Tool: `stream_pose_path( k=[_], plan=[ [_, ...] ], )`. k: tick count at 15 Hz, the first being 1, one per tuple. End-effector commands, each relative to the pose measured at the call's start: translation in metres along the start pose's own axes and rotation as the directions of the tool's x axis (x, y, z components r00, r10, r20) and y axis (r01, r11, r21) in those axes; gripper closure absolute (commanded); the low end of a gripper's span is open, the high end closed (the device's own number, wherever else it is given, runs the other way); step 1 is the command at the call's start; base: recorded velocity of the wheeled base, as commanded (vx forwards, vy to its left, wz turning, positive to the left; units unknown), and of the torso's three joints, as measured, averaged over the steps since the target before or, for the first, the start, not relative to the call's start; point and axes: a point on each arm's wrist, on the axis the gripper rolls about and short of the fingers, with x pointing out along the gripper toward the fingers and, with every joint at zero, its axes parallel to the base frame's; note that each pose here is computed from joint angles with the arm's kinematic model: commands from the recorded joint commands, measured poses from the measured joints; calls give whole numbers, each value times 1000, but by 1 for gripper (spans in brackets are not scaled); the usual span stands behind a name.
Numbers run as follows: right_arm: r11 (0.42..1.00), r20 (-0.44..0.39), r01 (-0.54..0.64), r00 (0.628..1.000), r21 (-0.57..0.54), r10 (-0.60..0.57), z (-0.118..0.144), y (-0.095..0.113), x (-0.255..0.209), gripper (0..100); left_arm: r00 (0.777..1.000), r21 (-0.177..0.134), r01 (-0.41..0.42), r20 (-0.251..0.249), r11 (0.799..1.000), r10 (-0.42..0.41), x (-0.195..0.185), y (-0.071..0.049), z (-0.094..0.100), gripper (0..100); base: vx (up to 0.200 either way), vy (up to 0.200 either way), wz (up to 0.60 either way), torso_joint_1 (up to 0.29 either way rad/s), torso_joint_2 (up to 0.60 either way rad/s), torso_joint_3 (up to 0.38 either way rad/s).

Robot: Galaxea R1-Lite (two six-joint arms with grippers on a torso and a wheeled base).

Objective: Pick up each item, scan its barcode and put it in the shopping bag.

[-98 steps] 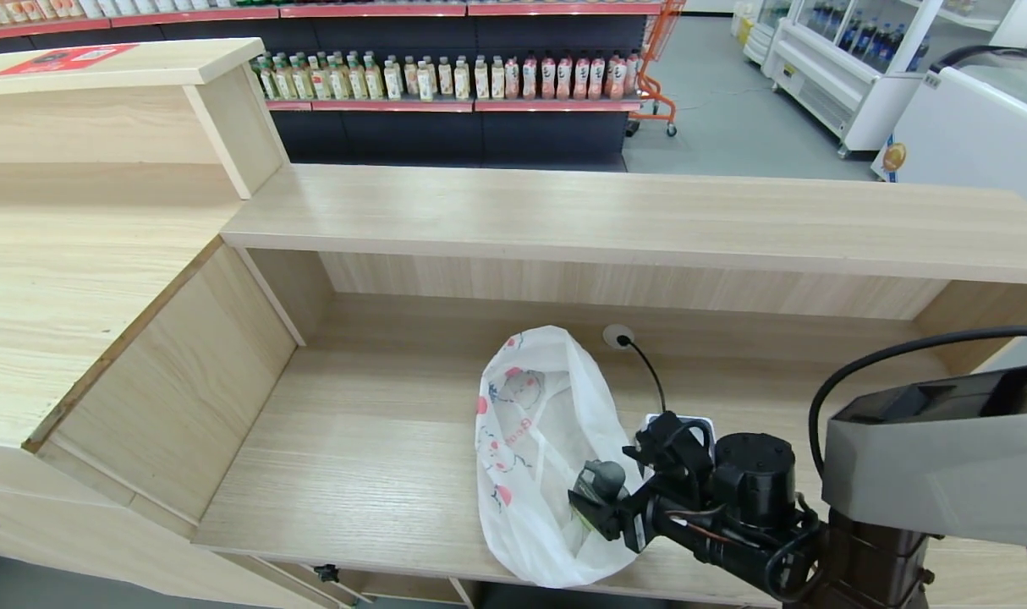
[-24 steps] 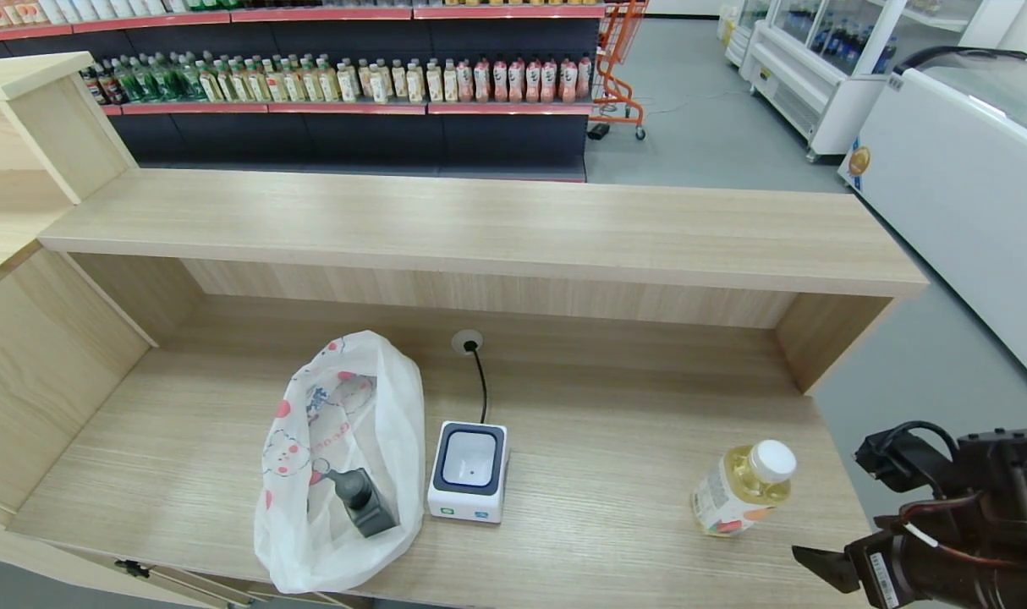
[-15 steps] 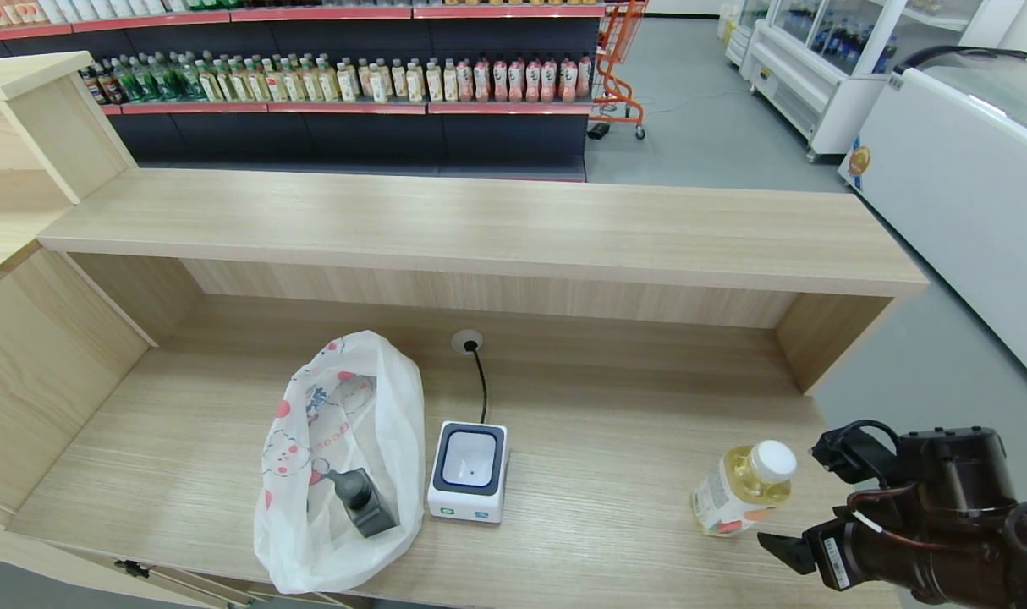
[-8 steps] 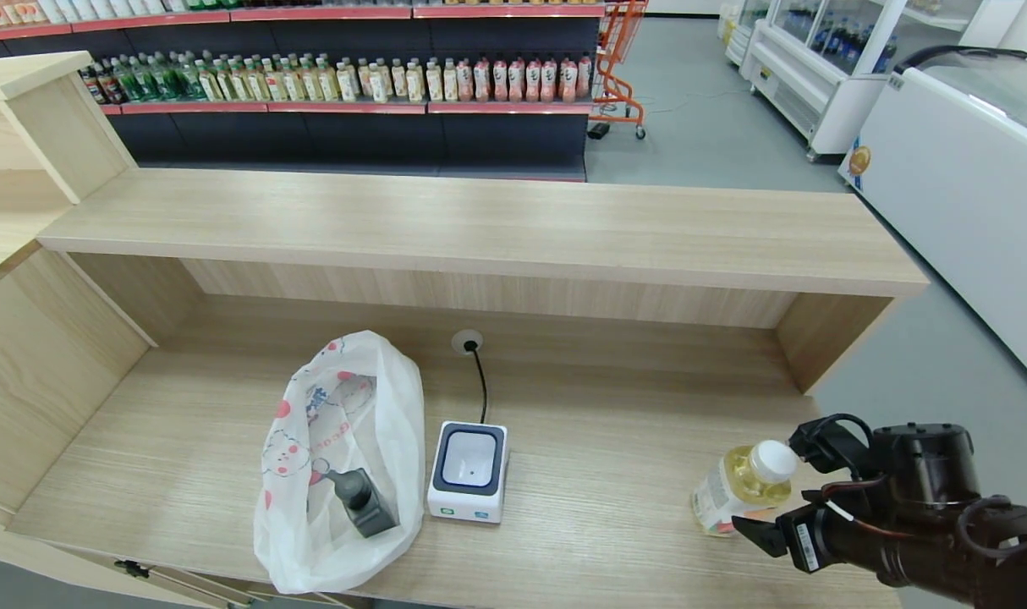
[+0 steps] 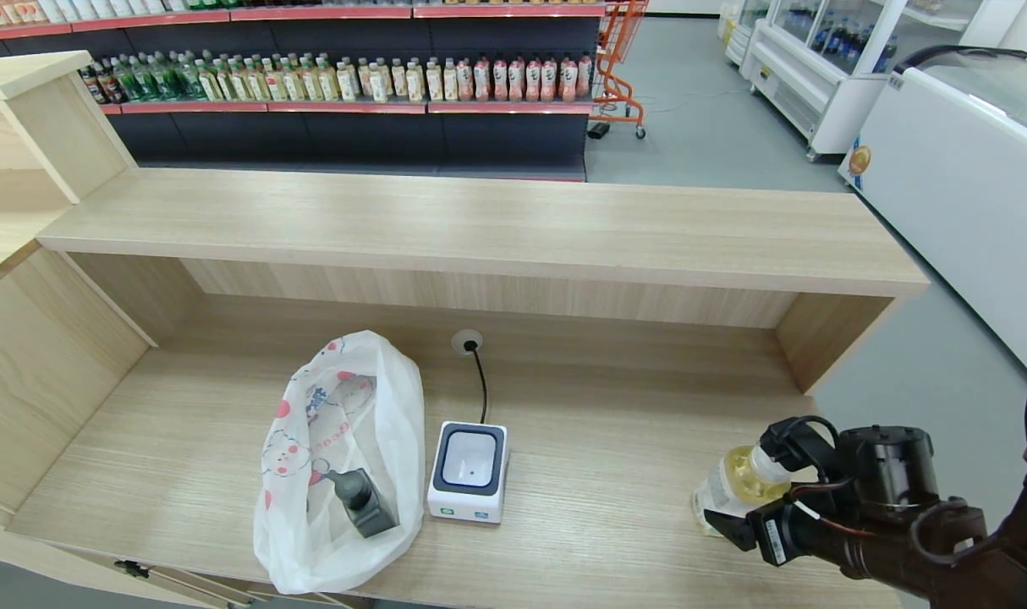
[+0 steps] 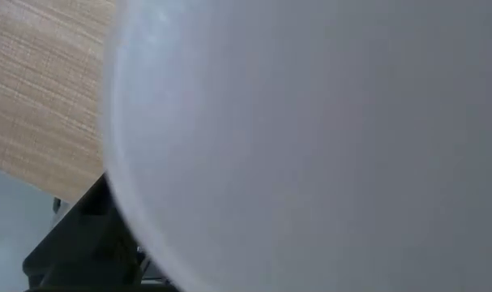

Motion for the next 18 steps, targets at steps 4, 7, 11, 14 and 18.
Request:
stream_pose_path(
  k=[4, 7, 11, 14, 18],
  plan=[
    [1000, 32, -17, 999, -15, 18, -4, 5, 18, 0, 1000, -1, 0, -1, 1000, 0, 0, 0, 0, 0, 0, 0, 0, 0, 0, 0],
    [1000, 70, -13, 997, -20, 15, -5, 5, 25, 0, 1000, -1, 0, 0, 1000, 0, 0, 0, 0, 0, 0, 0, 0, 0, 0, 0],
    [1000, 89, -13, 996, -28, 16, -5, 5, 28, 0, 1000, -1, 0, 0, 1000, 0, 0, 0, 0, 0, 0, 0, 0, 0, 0, 0],
    [999, 131, -20, 991, -36, 25, -3, 5, 35, 0, 1000, -1, 0, -1, 1000, 0, 0, 0, 0, 0, 0, 0, 0, 0, 0, 0],
    [995, 178, -17, 983, -102, 35, 0, 0, 37, 100, 1000, -1, 0, -1, 1000, 0, 0, 0, 0, 0, 0, 0, 0, 0, 0, 0]
  ],
)
